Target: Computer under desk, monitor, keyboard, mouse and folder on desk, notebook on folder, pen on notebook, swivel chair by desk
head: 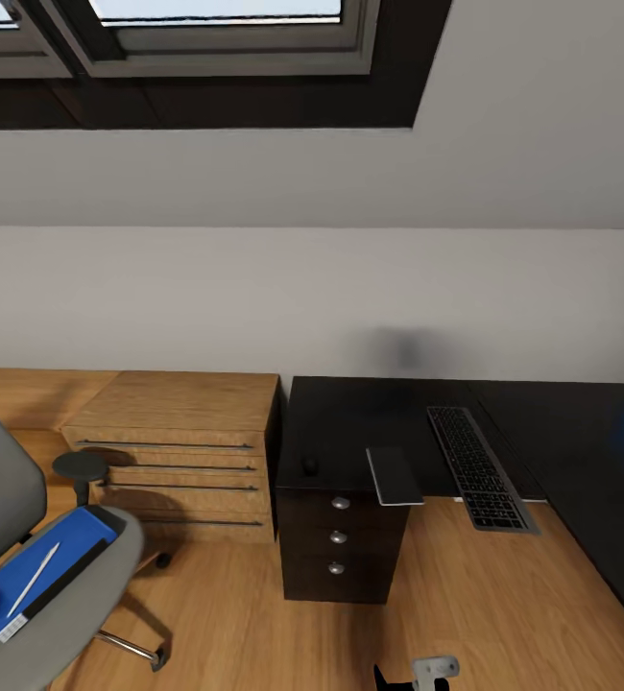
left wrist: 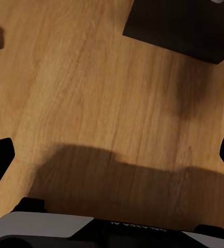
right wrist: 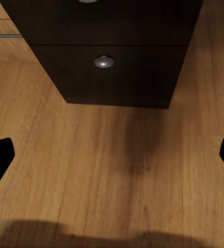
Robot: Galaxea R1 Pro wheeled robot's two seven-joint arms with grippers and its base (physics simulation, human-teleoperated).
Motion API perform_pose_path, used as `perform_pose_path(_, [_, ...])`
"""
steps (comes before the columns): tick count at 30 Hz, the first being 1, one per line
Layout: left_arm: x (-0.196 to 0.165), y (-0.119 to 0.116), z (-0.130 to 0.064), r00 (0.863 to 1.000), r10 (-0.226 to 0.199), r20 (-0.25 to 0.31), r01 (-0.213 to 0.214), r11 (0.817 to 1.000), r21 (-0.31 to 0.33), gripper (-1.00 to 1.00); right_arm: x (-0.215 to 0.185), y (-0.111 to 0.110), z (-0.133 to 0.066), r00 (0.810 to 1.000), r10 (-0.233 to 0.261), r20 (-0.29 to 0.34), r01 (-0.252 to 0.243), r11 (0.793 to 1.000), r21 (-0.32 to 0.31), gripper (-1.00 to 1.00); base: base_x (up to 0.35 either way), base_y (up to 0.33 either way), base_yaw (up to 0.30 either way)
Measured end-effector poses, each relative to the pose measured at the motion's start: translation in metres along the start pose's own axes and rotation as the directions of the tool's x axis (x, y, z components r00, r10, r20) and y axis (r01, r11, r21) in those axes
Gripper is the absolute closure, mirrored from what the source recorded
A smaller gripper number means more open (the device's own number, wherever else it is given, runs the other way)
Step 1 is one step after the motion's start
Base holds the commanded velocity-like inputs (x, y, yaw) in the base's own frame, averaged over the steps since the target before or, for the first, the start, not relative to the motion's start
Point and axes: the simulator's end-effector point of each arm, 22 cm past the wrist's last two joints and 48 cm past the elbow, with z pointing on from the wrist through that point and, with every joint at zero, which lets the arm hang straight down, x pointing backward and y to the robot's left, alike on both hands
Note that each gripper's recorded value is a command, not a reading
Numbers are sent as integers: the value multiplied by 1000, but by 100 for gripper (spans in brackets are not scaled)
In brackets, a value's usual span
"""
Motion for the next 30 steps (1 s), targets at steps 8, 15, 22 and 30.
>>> perform_pose_path(8, [-2, 1, 0, 1000, 1, 6, -1, 1000, 0, -100, -3, 1, 0, 1000, -2, 5, 2, 1000, -2, -100, 0, 0, 0])
perform_pose_path(15, [-6, 0, 0, 1000, 2, 16, -2, 1000, 2, -100, -7, 2, -1, 1000, -3, 15, 3, 1000, -3, -100, 0, 0, 0])
perform_pose_path(22, [-11, 0, -1, 1000, 1, 26, -1, 1000, 3, -100, -13, 2, -3, 1000, -5, 24, 5, 1000, -3, -100, 0, 0, 0])
perform_pose_path(30, [-18, -2, -9, 1000, 0, 31, 0, 1000, 3, -100, -23, 3, -11, 999, -7, 35, 7, 1000, -2, -100, 0, 0, -68])
